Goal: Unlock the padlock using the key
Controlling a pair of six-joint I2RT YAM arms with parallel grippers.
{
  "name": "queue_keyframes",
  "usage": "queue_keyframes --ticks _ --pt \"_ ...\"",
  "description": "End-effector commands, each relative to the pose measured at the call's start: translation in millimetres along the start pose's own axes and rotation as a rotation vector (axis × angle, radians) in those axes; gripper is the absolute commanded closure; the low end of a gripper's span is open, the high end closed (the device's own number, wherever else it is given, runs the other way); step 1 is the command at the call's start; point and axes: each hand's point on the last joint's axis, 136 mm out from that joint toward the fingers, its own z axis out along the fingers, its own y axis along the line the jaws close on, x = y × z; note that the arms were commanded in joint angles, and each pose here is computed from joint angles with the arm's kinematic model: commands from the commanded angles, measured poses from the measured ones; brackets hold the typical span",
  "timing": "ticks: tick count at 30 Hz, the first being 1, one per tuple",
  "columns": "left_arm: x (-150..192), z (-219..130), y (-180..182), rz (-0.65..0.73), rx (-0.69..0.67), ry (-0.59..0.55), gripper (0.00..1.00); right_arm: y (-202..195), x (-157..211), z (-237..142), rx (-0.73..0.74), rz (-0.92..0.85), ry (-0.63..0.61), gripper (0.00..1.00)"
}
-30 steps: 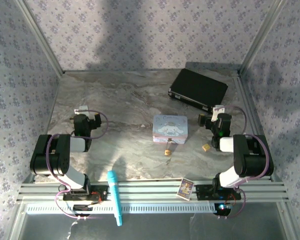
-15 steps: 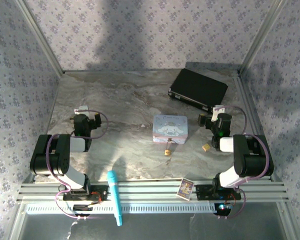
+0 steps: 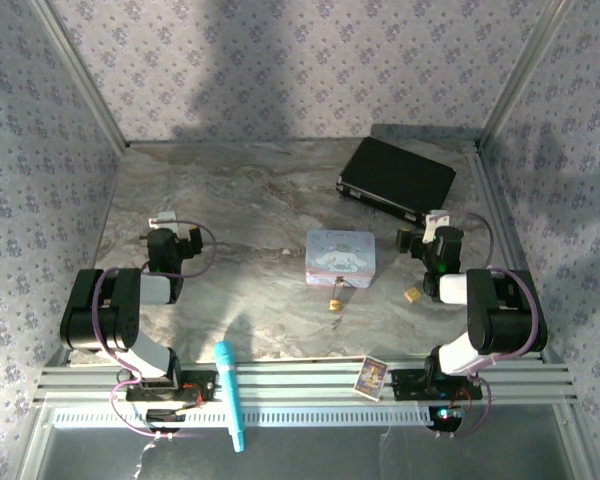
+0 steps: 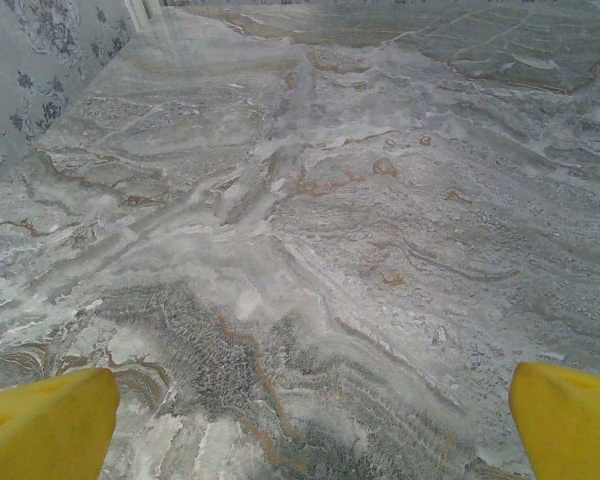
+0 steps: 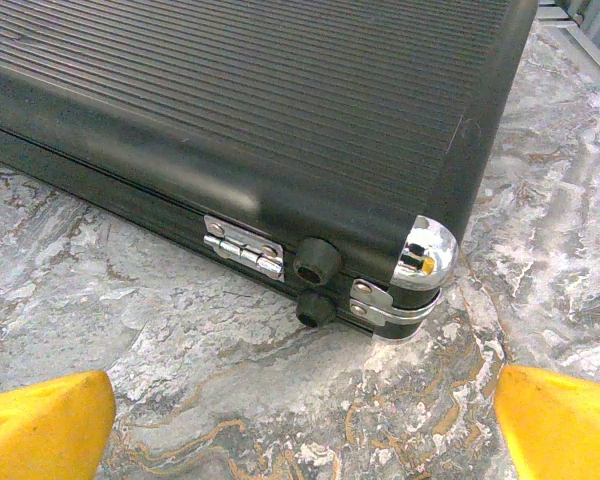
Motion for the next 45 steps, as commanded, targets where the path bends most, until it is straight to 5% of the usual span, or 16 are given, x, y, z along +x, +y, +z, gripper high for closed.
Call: queue_keyframes --ticks 1,24,34,39,42,45 --pt "-15 2 -3 -0.003 0.011 -0.043 0.00 0 -9 2 -0.005 -0.011 -0.019 0.01" --pt "-14 3 -7 -0.003 0.056 -0.032 0.00 1 -10 2 -0.012 -0.011 -0.022 0.01" --pt "-57 -36 -10 0.002 0.077 -0.083 0.00 1 -42 -29 0.004 -0.008 -0.055 0.01" --pt "-96 -65 -14 -0.209 0.128 -0.095 0.00 -1 -79 -67 0.002 0.130 -0.035 0.01" --pt "-104 -80 -26 -0.413 0.219 -0.050 0.00 -15 -79 -90 0.074 0.336 0.008 0.01" --pt "-104 -92 -42 -0.557 0.324 0.014 0.00 0 -71 -104 -0.025 0.422 0.081 0.01"
